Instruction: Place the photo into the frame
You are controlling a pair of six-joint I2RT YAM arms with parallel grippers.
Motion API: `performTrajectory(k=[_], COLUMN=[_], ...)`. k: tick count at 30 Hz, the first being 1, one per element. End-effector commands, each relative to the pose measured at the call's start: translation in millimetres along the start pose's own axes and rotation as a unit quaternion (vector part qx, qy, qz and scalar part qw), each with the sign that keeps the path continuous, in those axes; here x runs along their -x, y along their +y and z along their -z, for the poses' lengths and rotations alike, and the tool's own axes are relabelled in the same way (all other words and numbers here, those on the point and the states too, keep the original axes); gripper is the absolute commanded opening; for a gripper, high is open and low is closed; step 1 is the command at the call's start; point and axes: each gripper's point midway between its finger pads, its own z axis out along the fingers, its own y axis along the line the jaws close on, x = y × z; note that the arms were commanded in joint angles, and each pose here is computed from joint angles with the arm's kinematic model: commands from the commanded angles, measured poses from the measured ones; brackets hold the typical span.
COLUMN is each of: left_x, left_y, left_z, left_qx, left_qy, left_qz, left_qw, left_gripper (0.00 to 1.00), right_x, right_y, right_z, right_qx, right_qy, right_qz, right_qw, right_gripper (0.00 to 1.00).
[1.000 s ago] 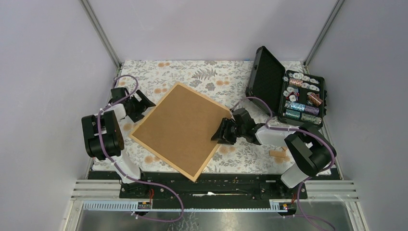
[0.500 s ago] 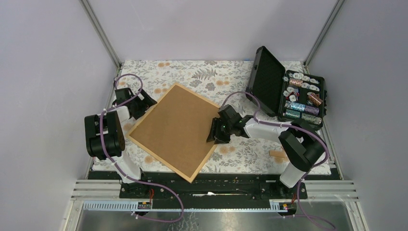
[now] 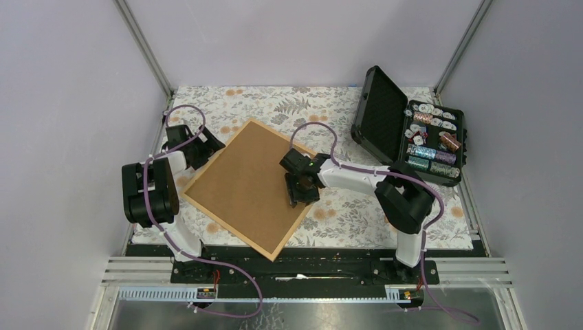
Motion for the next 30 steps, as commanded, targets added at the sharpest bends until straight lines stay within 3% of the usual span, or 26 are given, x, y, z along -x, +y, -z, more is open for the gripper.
performTrajectory(k=[1, 5, 7, 14, 20, 25, 30], left_x=[-135, -121, -106, -32, -7, -9, -16], left_y=[1, 0, -1, -4, -14, -34, -44], left_z=[29, 30, 32, 40, 23, 5, -12], left_qx=[0.036, 0.045, 0.049, 0.054, 0.045, 0.003, -0.015], left_qy=[0.247, 0.235, 0.220, 0.132, 0.120, 0.138, 0.161], left_qz=[0.109, 0.087, 0.076, 0.061, 0.069, 0.078, 0.073], left_qw=[0.962, 0.967, 0.971, 0.988, 0.989, 0.987, 0.984], left_gripper=[0.97, 0.99, 0.99, 0.99, 0.99, 0.99, 0.99], right_x=[48, 68, 77, 94, 102, 96, 88], right_y=[25, 44, 46, -5, -77, -100, -109], right_z=[-22, 15, 34, 64, 65, 51, 39], right_qx=[0.007, 0.036, 0.046, 0.119, 0.130, 0.139, 0.154], right_qy=[-0.091, -0.115, -0.130, -0.145, -0.168, -0.173, -0.175], right_qz=[0.058, 0.085, 0.087, -0.016, -0.129, -0.188, -0.230], right_qw=[0.994, 0.989, 0.987, 0.982, 0.968, 0.957, 0.945], right_gripper=[0.56, 0.65, 0.74, 0.84, 0.80, 0.72, 0.71])
